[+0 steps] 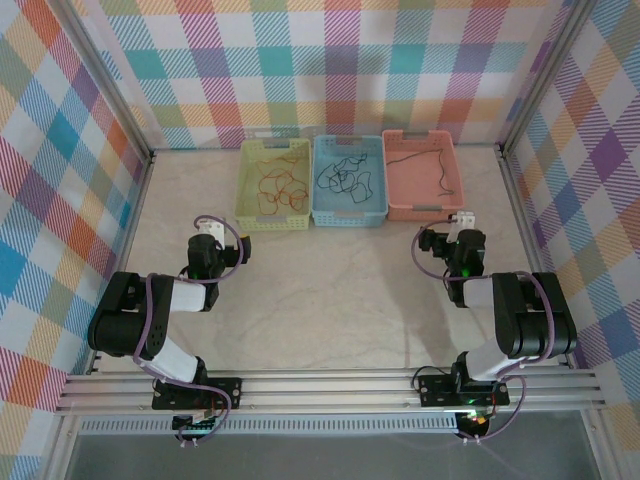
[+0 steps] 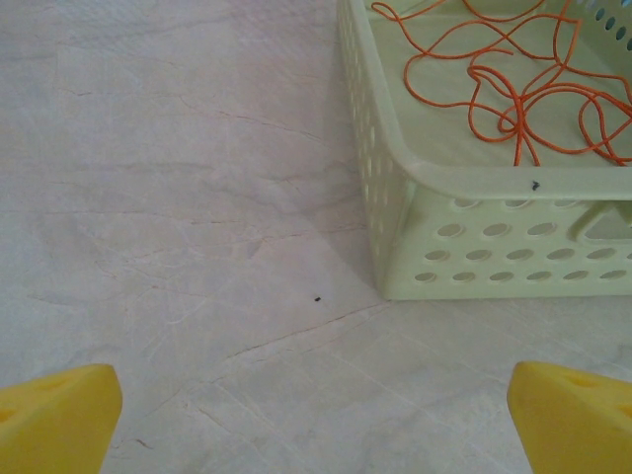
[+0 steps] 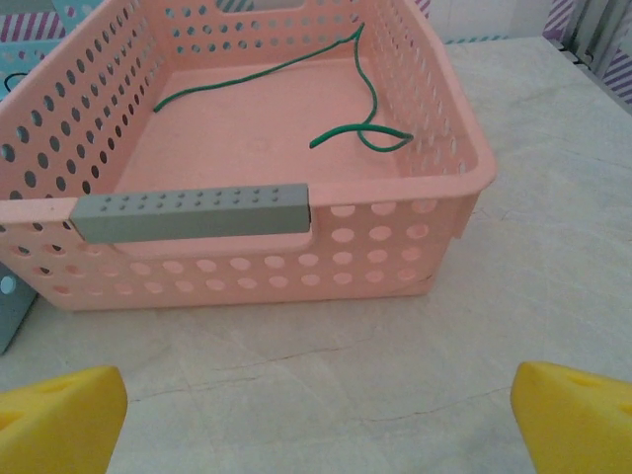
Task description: Untangle the cables
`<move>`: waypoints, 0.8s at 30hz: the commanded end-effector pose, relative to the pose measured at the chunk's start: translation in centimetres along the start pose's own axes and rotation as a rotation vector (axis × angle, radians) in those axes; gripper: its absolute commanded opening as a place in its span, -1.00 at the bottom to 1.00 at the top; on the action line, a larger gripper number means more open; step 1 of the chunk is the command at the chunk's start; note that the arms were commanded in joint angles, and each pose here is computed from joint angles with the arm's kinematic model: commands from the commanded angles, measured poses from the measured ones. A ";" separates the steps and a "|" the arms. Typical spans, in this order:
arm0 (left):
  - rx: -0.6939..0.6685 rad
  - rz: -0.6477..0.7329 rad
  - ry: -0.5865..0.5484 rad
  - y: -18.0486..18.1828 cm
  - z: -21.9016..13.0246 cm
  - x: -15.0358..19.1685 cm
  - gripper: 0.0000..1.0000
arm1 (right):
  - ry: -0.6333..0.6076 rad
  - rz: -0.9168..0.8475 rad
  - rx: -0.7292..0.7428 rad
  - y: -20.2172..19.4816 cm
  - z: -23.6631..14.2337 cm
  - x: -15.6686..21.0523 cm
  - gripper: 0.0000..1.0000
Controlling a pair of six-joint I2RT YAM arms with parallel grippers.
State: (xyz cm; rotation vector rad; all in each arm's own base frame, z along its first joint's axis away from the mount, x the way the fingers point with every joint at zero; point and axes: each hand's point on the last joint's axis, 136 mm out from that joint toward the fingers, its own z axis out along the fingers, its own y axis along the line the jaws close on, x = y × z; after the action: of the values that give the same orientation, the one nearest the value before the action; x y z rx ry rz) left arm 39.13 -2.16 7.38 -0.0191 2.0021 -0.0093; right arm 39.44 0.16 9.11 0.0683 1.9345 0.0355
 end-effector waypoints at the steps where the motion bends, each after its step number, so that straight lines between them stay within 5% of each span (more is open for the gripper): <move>1: 0.005 -0.023 -0.011 0.2 0.4 -0.7 1.00 | -0.002 0.002 -0.023 0.6 0.1 -0.2 0.99; 24: 0.005 -0.022 -0.012 0.2 0.3 -0.7 1.00 | 0.017 -0.038 -0.124 2.3 0.2 -0.1 0.99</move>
State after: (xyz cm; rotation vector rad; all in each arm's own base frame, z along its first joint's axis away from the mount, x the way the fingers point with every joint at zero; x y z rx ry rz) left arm 39.14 -2.16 7.39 -0.0191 2.0017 -0.0094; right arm 39.20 1.90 8.57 -0.0206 1.9631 0.1159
